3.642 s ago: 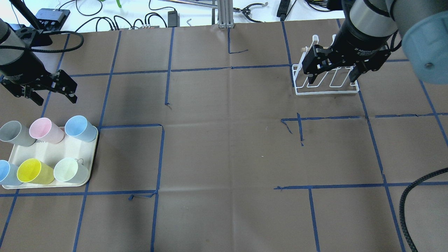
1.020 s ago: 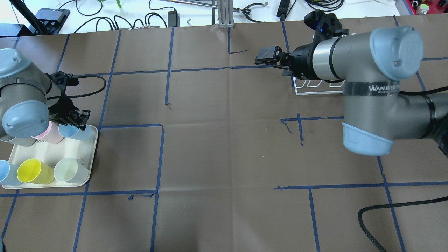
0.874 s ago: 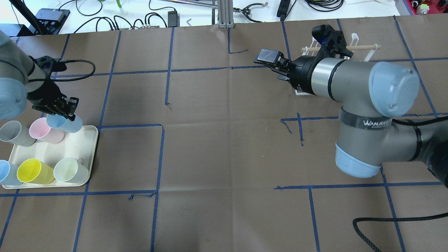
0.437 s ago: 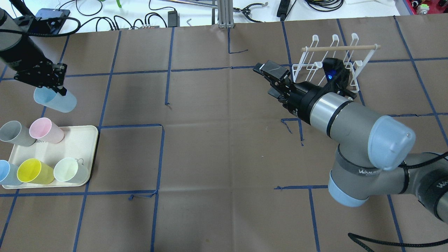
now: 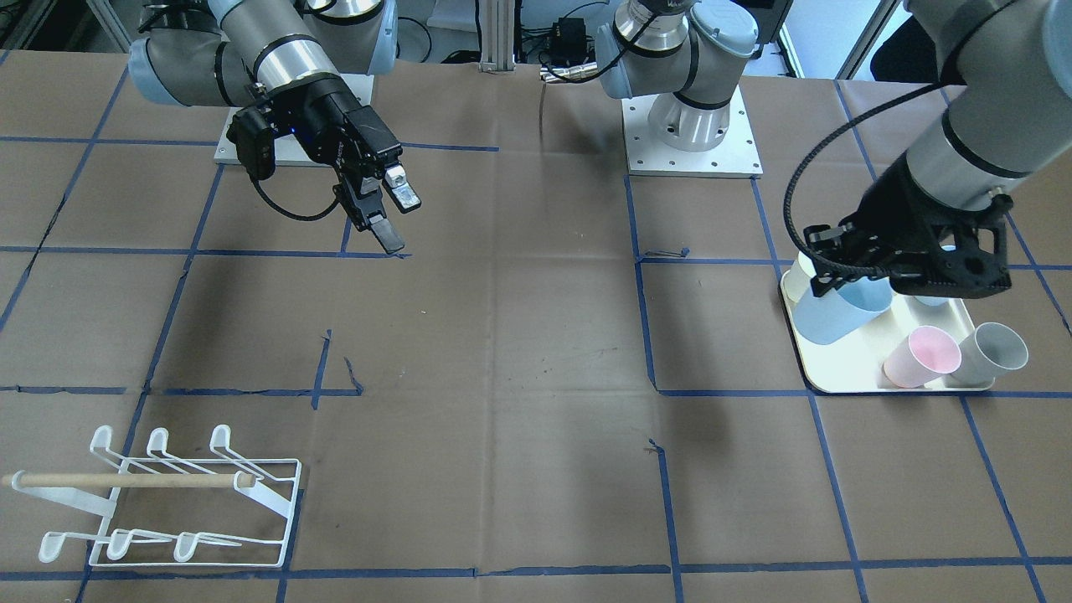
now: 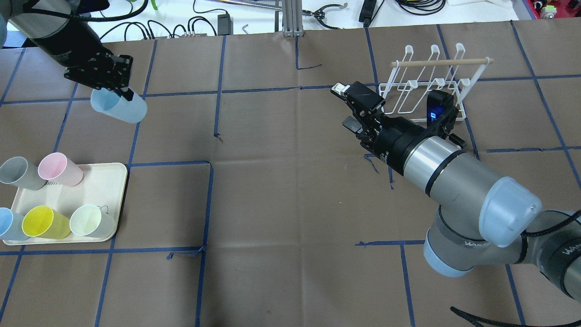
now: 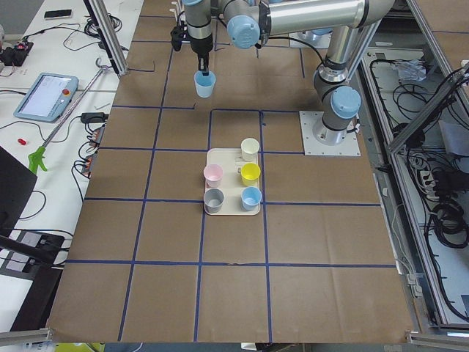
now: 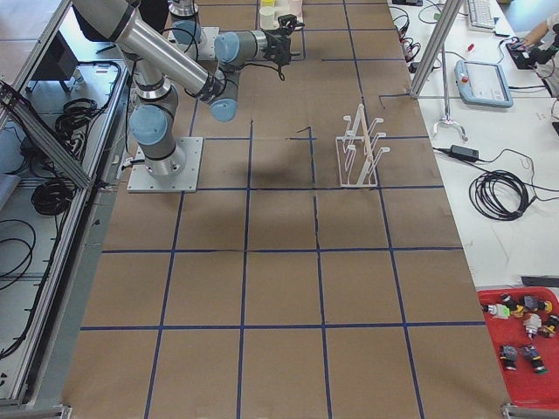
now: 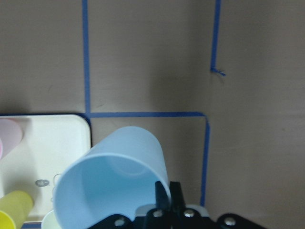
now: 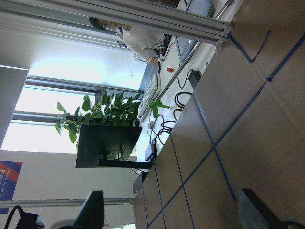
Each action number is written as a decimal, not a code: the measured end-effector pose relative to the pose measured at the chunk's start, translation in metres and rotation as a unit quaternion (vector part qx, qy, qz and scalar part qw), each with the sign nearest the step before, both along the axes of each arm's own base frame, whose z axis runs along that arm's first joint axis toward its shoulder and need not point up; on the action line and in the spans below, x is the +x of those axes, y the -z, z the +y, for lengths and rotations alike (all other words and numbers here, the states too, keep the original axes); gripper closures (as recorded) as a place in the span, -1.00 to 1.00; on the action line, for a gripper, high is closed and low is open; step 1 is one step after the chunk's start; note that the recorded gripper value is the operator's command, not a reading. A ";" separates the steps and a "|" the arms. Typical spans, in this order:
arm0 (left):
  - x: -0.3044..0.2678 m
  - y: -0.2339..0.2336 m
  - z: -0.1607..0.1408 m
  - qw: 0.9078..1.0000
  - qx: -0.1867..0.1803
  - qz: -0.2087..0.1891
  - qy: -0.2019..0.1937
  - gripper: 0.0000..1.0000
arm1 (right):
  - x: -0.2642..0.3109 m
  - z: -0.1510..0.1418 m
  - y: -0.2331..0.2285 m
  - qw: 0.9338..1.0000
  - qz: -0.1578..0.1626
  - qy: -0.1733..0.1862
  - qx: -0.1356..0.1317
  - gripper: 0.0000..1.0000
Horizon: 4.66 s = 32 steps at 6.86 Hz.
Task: Transfer IKEA cup to right arm and place on rack
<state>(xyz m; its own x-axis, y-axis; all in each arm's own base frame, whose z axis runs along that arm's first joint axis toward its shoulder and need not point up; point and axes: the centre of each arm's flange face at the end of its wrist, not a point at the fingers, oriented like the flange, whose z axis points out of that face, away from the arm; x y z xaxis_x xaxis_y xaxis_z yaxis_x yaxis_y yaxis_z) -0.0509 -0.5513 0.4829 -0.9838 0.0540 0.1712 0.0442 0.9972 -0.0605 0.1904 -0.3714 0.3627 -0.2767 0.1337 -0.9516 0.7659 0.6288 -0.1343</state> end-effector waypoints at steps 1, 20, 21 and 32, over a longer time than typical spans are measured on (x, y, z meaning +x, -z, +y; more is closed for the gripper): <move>-0.016 -0.011 0.004 0.998 -0.042 0.039 0.010 1.00 | 0.000 0.001 -0.001 1.000 -0.007 0.002 0.003 -1.00; -0.165 0.111 0.168 0.845 -0.456 0.241 0.139 1.00 | 0.051 -0.031 0.002 0.981 -0.106 -0.062 0.148 -0.99; -0.165 0.111 0.168 0.845 -0.456 0.241 0.139 1.00 | 0.056 -0.036 0.003 0.980 -0.107 -0.068 0.151 -0.99; -0.165 0.110 0.168 0.844 -0.457 0.242 0.140 1.00 | 0.094 -0.093 0.013 0.978 -0.099 -0.086 0.164 -0.69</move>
